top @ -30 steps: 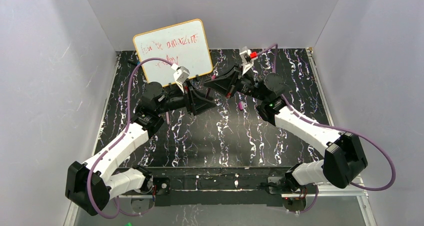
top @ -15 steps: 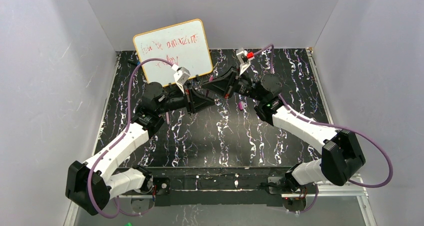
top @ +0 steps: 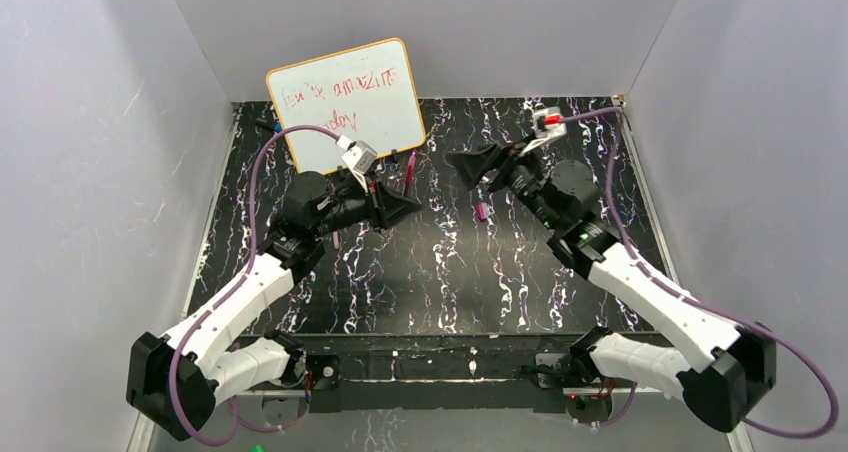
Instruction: Insert the pens into the pen caps
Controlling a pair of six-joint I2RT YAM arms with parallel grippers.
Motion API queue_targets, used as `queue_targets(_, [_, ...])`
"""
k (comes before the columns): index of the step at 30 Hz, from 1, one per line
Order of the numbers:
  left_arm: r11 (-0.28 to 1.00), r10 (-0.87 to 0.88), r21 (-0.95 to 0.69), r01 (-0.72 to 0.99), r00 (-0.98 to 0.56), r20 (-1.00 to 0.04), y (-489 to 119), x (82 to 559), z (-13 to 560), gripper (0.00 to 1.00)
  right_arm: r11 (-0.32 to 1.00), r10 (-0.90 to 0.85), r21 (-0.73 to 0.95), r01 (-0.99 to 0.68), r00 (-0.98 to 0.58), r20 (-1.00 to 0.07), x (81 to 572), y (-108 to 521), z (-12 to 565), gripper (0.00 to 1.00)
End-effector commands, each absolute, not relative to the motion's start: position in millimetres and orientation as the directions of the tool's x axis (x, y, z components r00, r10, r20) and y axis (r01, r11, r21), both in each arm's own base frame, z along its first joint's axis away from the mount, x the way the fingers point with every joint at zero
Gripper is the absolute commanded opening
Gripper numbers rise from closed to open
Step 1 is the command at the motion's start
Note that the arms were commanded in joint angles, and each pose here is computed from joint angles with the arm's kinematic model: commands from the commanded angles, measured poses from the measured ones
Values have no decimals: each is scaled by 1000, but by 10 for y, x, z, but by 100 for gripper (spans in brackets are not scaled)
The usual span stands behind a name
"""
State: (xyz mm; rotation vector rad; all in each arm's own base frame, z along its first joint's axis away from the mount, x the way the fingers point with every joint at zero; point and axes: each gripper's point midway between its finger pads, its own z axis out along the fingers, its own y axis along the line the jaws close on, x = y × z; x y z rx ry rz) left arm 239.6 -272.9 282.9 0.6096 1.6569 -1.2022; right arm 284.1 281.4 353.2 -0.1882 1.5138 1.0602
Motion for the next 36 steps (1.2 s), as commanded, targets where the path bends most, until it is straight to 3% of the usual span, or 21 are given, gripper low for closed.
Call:
queue_targets(1, [512,-144,-414,753,-400,-905,-2565,2503,2701,0,889,258,328,-320,-240,-936,3210,2054,3135,99])
queue_targets(6, [446,-175,-481,755,-454,-874,-2665,2475,2650,1,897,228,367,-247,-452,-862,3269,1826,2459,99])
queue_targets(9, [390,-199,-511,766,-472,-859,-2704,2435,2619,7,901,223,390,-190,-568,-793,3305,1665,2008,99])
queue_targets(12, [335,-229,-539,773,-488,-842,-2716,2415,2661,1,921,180,357,-157,-640,-747,3366,1578,1728,99])
queue_targets(24, [233,-210,-551,801,-512,-833,-2616,2423,2835,0,937,79,297,-184,-717,-692,3592,1670,1354,99])
queue_targets(27, [206,-228,-530,823,-486,-844,-2596,2398,2901,13,940,59,287,-185,-740,-670,3606,1678,1252,99])
queue_targets(31, [168,-232,-511,843,-471,-851,-2605,2354,2939,16,945,41,270,-183,-755,-655,3625,1668,1161,99])
queue_targets(36, [146,-235,-516,844,-477,-847,-2597,2349,2951,2,949,27,257,-185,-761,-648,3637,1663,1113,99])
